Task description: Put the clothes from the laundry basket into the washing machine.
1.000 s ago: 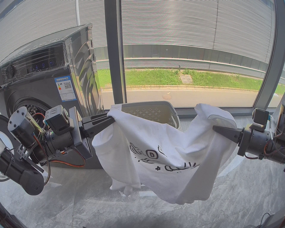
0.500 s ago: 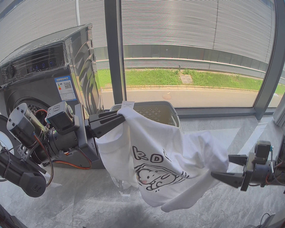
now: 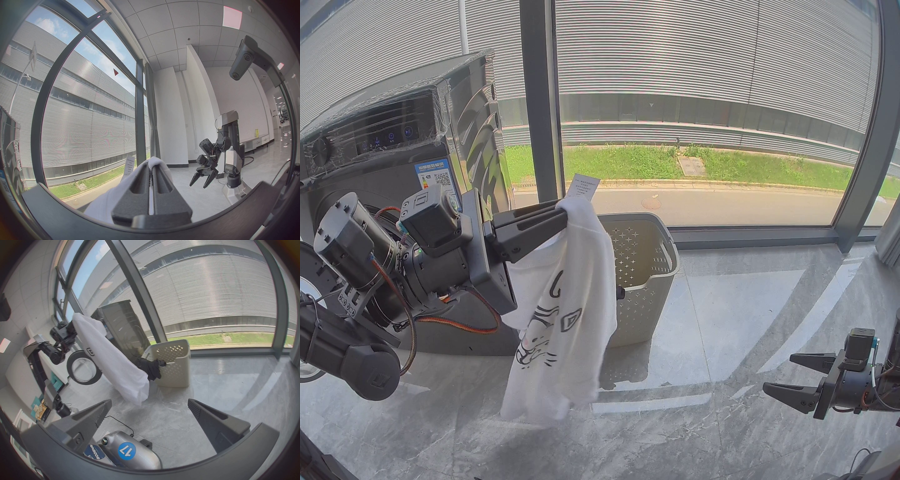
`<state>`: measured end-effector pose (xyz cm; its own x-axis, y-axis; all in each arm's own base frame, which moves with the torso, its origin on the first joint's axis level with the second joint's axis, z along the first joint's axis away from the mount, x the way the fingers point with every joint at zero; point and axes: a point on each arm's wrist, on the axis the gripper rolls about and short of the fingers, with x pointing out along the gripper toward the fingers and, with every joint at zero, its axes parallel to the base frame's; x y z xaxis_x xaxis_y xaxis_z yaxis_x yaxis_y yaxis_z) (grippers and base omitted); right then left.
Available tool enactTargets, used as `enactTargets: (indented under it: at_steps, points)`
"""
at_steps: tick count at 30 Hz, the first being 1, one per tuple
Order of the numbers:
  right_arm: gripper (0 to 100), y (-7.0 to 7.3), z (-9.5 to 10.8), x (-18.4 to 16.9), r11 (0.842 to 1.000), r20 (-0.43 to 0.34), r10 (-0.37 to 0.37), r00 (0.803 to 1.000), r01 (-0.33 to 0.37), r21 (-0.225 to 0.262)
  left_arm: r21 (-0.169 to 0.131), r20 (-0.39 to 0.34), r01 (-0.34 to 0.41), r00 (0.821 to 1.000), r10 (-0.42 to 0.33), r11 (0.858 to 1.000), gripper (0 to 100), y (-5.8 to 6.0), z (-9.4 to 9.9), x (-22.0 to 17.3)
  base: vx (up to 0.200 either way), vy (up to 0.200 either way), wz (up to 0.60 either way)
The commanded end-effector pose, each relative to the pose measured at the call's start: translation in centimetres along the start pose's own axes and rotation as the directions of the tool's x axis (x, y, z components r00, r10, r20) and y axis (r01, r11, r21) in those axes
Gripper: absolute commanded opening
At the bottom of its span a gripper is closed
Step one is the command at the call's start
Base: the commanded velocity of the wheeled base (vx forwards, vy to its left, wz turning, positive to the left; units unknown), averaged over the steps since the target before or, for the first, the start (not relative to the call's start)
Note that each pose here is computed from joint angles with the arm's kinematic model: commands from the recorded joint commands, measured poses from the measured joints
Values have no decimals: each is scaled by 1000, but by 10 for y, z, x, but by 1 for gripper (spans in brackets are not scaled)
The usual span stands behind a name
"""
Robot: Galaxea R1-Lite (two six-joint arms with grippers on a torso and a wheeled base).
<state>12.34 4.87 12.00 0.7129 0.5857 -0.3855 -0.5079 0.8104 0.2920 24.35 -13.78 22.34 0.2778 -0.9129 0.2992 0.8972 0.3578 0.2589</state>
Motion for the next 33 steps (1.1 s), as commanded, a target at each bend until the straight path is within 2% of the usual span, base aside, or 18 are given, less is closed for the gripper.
enactTargets:
  at_steps: [1,5,10,12,14,16,18,19,20,22,29,33]
  points:
    - [100,13,16,5,987,19,142,990,-140,-84,5,9,7,1000,-7,1000,0,-1,4,1,0,0,0]
    - [100,19,25,9,972,27,209,978,-205,-111,6,11,8,1000,-8,1000,0,-1,4,2,0,0,0]
    - [100,16,29,21,974,0,201,980,-200,-102,-1,3,-4,1000,4,1000,0,1,0,3,0,0,0]
    - [100,15,37,31,975,-2,199,980,-198,-103,-26,-26,-62,998,61,998,0,4,-7,4,0,0,0]
    - [100,15,44,41,976,-6,194,981,-193,-102,-44,-50,-140,989,138,989,0,8,-11,7,0,0,0]
    - [100,16,49,53,978,-14,180,984,-180,-104,-49,-57,-211,976,208,976,0,17,-14,13,0,0,0]
    - [100,18,53,63,979,-20,171,985,-172,-106,-63,-53,-249,968,246,966,0,24,-14,20,0,0,0]
    - [100,18,53,63,979,-20,171,985,-172,-106,-63,-53,-249,968,246,966,0,24,-14,20,0,0,0]
    - [100,19,54,72,978,-37,176,984,-179,-106,-74,-49,-276,961,273,958,0,30,-13,28,0,0,0]
    - [100,20,53,81,977,-57,181,982,-186,-103,-75,-45,-305,952,303,949,0,35,-10,35,0,0,0]
    - [100,20,61,109,980,-70,163,984,-169,-103,-88,-40,-312,950,309,946,0,33,2,47,0,0,0]
    - [100,19,69,124,982,-60,153,986,-158,-104,-96,-42,-346,938,344,933,0,32,6,55,0,0,0]
